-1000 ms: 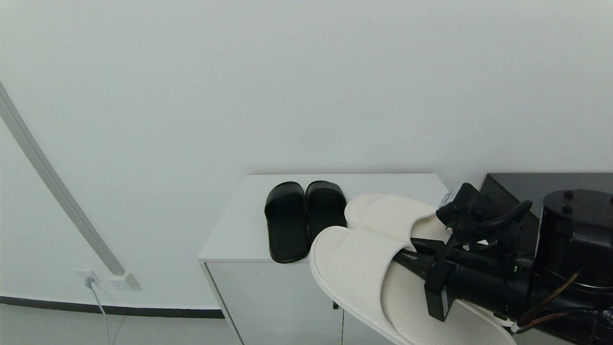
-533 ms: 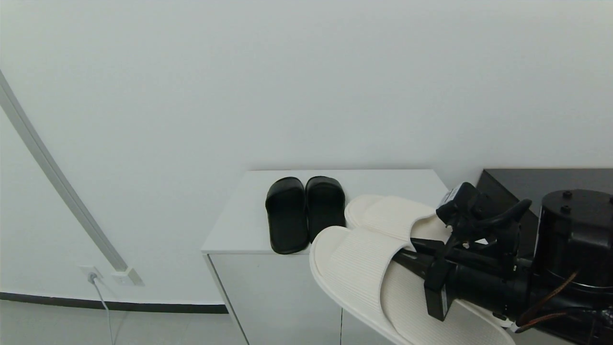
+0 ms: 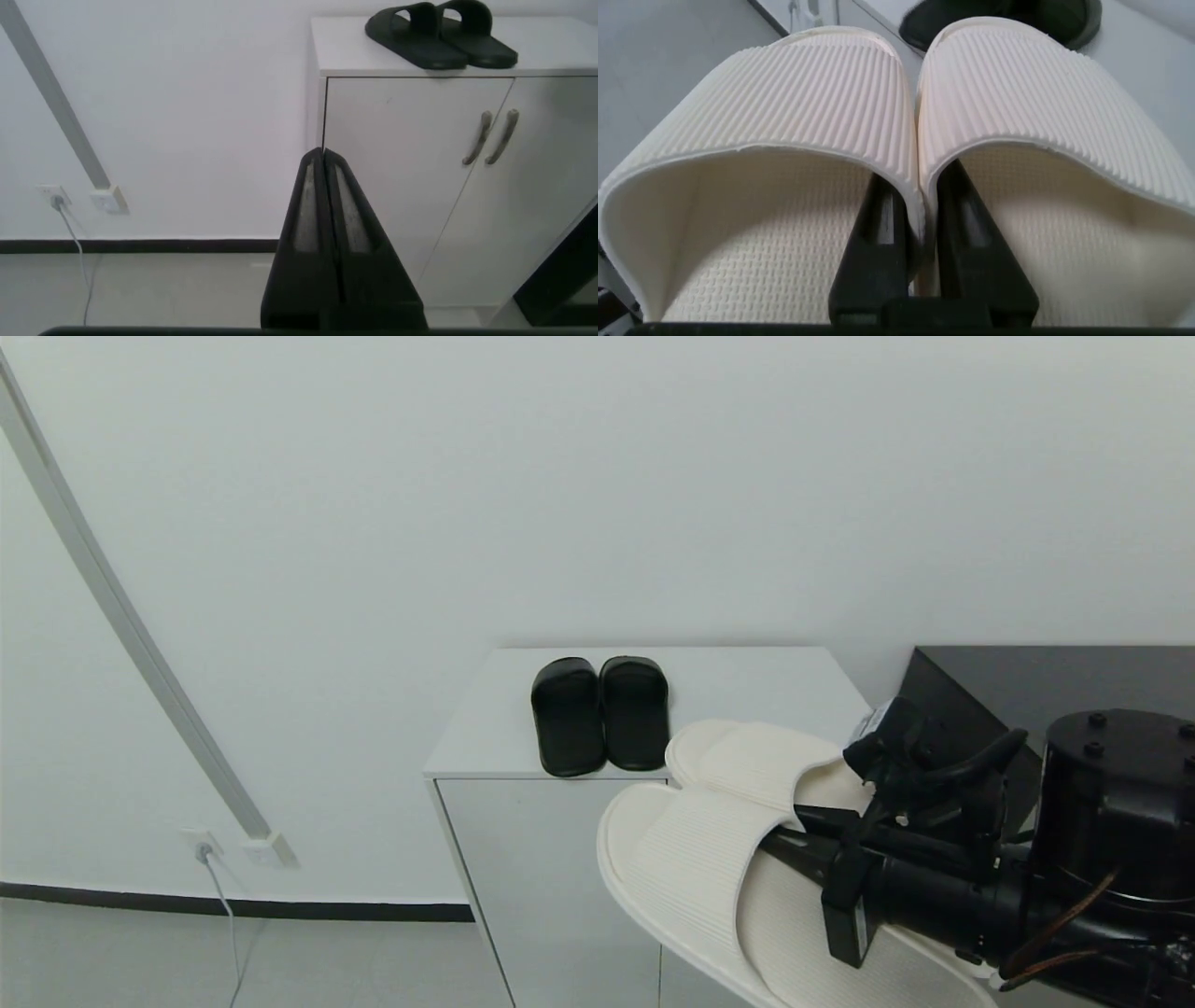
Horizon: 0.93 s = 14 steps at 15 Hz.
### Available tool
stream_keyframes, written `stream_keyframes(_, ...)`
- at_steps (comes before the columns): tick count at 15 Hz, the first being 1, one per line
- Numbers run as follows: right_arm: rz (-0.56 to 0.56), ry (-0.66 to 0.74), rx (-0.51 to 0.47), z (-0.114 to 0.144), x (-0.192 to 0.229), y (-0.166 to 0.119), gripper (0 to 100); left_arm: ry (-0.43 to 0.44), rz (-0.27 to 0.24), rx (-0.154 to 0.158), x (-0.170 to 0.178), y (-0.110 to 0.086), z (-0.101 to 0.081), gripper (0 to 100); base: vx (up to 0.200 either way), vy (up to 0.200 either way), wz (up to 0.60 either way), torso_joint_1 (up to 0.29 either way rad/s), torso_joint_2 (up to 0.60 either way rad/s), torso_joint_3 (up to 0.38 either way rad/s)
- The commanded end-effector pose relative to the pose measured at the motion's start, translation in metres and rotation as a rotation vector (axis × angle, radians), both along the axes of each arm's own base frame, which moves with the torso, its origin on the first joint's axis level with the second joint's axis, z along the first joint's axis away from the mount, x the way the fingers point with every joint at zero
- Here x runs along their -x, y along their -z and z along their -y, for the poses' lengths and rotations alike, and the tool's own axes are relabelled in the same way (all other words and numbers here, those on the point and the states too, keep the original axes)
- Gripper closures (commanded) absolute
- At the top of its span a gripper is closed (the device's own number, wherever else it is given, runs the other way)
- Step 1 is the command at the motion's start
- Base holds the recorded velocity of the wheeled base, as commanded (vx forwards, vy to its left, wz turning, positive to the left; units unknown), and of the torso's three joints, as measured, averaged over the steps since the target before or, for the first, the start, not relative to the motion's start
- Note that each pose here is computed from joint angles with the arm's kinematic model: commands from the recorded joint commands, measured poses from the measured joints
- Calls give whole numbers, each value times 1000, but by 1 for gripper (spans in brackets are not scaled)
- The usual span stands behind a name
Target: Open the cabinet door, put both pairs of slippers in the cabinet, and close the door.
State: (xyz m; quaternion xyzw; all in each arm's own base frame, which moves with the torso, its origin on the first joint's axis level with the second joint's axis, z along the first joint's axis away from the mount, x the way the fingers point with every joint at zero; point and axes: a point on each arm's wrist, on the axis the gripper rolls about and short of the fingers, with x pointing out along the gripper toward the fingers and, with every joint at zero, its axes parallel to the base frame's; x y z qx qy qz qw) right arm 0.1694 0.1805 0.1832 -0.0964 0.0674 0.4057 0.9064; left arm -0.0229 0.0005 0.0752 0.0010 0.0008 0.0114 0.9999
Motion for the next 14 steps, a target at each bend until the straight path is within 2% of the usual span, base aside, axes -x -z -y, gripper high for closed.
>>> stream_keyframes(1,-7,2,8,0,-1,3,100,0,-2,0,0,0,0,100,0,0,0,0,0,0)
stream_keyframes(9,-19,6,23,3,1,8,100,0,-2,-1,0,0,0,100,0,0,0,0,0,0)
stream_keyframes(12,-20,6,24,3,1,8,100,1,-2,0,0,0,0,100,0,0,0,-119,269,155)
stream_keyframes(13,-19,6,23,3,1,8,100,3,-2,0,0,0,0,0,0,0,0,-163,403,217)
stream_keyframes(14,-20,6,24,3,1,8,100,6,-2,0,0,0,0,0,0,0,0,-198,461,266)
